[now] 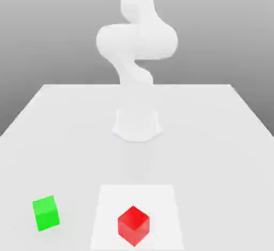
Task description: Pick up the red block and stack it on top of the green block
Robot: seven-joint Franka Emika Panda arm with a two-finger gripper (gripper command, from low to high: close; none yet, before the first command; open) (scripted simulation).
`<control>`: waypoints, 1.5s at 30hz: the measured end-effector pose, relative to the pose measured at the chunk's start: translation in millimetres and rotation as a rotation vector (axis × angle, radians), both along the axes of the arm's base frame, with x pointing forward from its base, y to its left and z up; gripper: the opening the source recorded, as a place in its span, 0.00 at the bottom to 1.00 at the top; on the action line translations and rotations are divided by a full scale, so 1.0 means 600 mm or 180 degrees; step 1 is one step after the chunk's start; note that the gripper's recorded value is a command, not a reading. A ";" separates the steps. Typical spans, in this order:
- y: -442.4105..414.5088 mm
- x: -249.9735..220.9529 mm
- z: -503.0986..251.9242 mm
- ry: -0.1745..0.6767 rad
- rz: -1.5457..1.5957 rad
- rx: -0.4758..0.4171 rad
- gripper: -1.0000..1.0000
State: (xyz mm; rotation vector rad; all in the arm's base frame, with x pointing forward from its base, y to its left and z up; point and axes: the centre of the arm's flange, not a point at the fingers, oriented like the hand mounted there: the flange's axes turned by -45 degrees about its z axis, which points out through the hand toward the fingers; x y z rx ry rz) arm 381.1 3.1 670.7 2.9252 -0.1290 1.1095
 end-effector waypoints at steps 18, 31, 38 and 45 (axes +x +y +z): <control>-0.028 0.173 -0.576 0.1614 -0.1476 0.0541 0.50; -0.017 0.131 -0.872 0.2175 -0.1960 0.0874 0.00; -0.017 0.133 -0.856 0.2168 -0.1961 0.0880 0.00; -0.133 0.122 -0.752 0.2128 -0.2394 0.1006 0.00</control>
